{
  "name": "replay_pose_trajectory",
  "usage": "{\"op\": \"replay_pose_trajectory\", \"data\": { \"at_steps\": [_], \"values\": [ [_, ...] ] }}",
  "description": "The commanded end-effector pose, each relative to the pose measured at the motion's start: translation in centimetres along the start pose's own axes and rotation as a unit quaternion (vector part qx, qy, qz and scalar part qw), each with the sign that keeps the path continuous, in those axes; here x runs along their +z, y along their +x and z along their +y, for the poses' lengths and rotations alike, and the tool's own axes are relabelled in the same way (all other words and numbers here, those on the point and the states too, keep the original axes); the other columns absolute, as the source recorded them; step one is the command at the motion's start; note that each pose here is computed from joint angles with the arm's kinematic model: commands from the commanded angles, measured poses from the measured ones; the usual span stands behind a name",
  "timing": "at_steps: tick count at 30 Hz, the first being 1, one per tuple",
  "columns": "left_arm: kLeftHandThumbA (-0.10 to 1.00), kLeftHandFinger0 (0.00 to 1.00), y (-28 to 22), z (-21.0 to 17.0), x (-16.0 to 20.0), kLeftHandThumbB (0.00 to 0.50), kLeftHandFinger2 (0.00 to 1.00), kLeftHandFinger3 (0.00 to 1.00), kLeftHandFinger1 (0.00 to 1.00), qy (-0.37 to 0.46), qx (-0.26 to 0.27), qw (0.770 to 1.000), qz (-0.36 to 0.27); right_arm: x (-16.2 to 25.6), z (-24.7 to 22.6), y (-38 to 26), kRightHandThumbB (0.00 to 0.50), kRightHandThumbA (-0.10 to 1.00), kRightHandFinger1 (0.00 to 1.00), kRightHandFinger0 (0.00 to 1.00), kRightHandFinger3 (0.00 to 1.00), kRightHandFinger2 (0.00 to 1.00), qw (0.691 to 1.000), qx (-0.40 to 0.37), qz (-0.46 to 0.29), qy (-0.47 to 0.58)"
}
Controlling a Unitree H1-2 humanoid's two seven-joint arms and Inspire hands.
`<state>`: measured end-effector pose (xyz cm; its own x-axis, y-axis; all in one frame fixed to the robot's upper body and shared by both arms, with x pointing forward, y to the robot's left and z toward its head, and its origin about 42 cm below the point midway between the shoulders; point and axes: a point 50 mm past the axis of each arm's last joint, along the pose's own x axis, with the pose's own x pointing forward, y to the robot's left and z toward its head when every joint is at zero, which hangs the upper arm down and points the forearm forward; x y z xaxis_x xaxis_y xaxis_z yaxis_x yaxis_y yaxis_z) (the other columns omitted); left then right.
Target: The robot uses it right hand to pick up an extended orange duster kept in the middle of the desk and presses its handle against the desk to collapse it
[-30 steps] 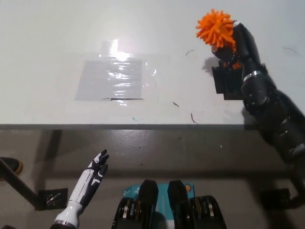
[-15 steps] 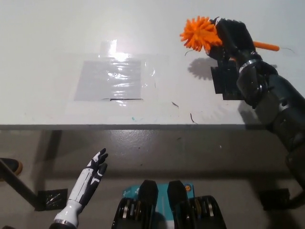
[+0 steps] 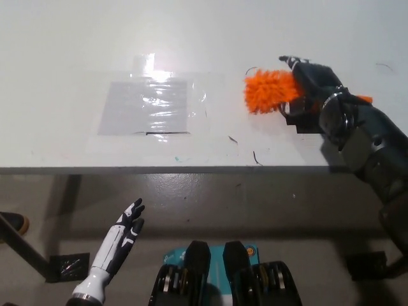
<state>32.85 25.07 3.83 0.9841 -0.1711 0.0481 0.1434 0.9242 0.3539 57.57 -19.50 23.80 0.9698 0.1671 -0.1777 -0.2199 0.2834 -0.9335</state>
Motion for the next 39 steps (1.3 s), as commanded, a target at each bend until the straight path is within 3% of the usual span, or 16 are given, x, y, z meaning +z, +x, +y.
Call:
{"op": "replay_pose_trajectory", "data": {
  "at_steps": [1, 6, 9, 12, 14, 17, 18, 20, 22, 29, 30, 31, 33, 35, 38, 39],
  "values": [
    [1.0, 1.0, 0.3, 1.5, 1.0, 0.5, 1.0, 1.0, 1.0, 0.019, 0.019, 0.999, -0.037, 1.6, -6.9, 0.7, 0.499, 0.91, 1.0, 1.0, 1.0, 1.0, 0.999, 0.023, 0.028, 0.002],
    [1.0, 1.0, 0.3, 1.5, 0.9, 0.5, 1.0, 1.0, 1.0, 0.016, 0.021, 0.999, -0.034, 2.4, -11.4, 0.1, 0.5, 0.98, 1.0, 1.0, 1.0, 1.0, 0.989, -0.025, -0.068, 0.129],
    [1.0, 1.0, 0.3, 1.4, 0.8, 0.5, 1.0, 1.0, 1.0, 0.015, 0.02, 0.999, -0.034, 3.8, -15.5, -2.3, 0.442, 1.0, 1.0, 1.0, 1.0, 1.0, 0.974, -0.075, -0.142, 0.16],
    [1.0, 1.0, 0.2, 1.3, 0.8, 0.5, 1.0, 1.0, 1.0, 0.014, 0.019, 0.999, -0.032, 5.1, -19.8, -6.2, 0.494, 1.0, 1.0, 1.0, 1.0, 1.0, 0.945, -0.131, -0.224, 0.199],
    [1.0, 1.0, 0.2, 1.3, 0.8, 0.5, 1.0, 1.0, 1.0, 0.014, 0.019, 0.999, -0.032, 5.1, -19.7, -6.3, 0.495, 1.0, 1.0, 1.0, 1.0, 1.0, 0.945, -0.13, -0.224, 0.2],
    [1.0, 1.0, 0.2, 1.2, 0.7, 0.5, 1.0, 1.0, 1.0, 0.017, 0.016, 0.999, -0.031, 8.0, -26.8, -15.3, 0.498, 1.0, 1.0, 1.0, 1.0, 1.0, 0.847, -0.235, -0.385, 0.283],
    [1.0, 1.0, 0.2, 1.2, 0.7, 0.5, 1.0, 1.0, 1.0, 0.017, 0.016, 0.999, -0.031, 8.3, -27.7, -17.0, 0.5, 1.0, 1.0, 1.0, 1.0, 1.0, 0.826, -0.255, -0.41, 0.291],
    [1.0, 1.0, 0.2, 1.2, 0.7, 0.5, 1.0, 1.0, 1.0, 0.017, 0.016, 0.999, -0.031, 8.3, -27.7, -17.1, 0.5, 1.0, 1.0, 1.0, 1.0, 1.0, 0.826, -0.254, -0.41, 0.292],
    [1.0, 1.0, 0.6, 1.4, 0.9, 0.5, 1.0, 1.0, 1.0, 0.02, 0.016, 0.999, -0.034, 9.1, -29.1, -23.0, 0.5, 1.0, 1.0, 1.0, 1.0, 1.0, 0.772, -0.313, -0.467, 0.297],
    [1.0, 1.0, 0.5, 1.3, 0.7, 0.5, 1.0, 1.0, 1.0, 0.021, 0.013, 0.999, -0.031, 8.6, -25.0, -29.3, 0.476, 1.0, 1.0, 1.0, 1.0, 1.0, 0.717, -0.407, -0.498, 0.268],
    [1.0, 1.0, 0.7, 1.1, 0.8, 0.5, 1.0, 1.0, 1.0, 0.02, 0.008, 0.999, -0.031, 7.7, -22.0, -30.9, 0.43, 1.0, 1.0, 1.0, 1.0, 1.0, 0.708, -0.427, -0.499, 0.261],
    [1.0, 1.0, 0.8, 1.0, 0.8, 0.5, 1.0, 1.0, 1.0, 0.019, 0.006, 0.999, -0.032, 7.3, -20.7, -31.7, 0.429, 1.0, 1.0, 1.0, 1.0, 1.0, 0.704, -0.435, -0.498, 0.258],
    [1.0, 1.0, 0.8, 1.0, 0.8, 0.5, 1.0, 1.0, 1.0, 0.019, 0.006, 0.999, -0.032, 7.3, -20.7, -31.8, 0.43, 1.0, 1.0, 1.0, 1.0, 1.0, 0.705, -0.435, -0.498, 0.258],
    [1.0, 1.0, 1.2, 0.9, 1.0, 0.5, 1.0, 1.0, 1.0, 0.022, 0.003, 0.999, -0.034, 6.0, -14.3, -34.0, 0.408, 1.0, 1.0, 1.0, 1.0, 1.0, 0.711, -0.429, -0.495, 0.256],
    [1.0, 1.0, 1.5, 0.9, 1.1, 0.5, 1.0, 1.0, 1.0, 0.024, 0.004, 0.999, -0.035, 5.7, -13.1, -34.4, 0.427, 1.0, 1.0, 1.0, 1.0, 1.0, 0.719, -0.417, -0.494, 0.257],
    [1.0, 1.0, 2.6, 1.1, 1.5, 0.5, 1.0, 1.0, 1.0, 0.02, 0.004, 0.999, -0.041, 4.8, -10.2, -34.9, 0.418, 1.0, 1.0, 1.0, 1.0, 1.0, 0.726, -0.403, -0.489, 0.267]
  ]
}}
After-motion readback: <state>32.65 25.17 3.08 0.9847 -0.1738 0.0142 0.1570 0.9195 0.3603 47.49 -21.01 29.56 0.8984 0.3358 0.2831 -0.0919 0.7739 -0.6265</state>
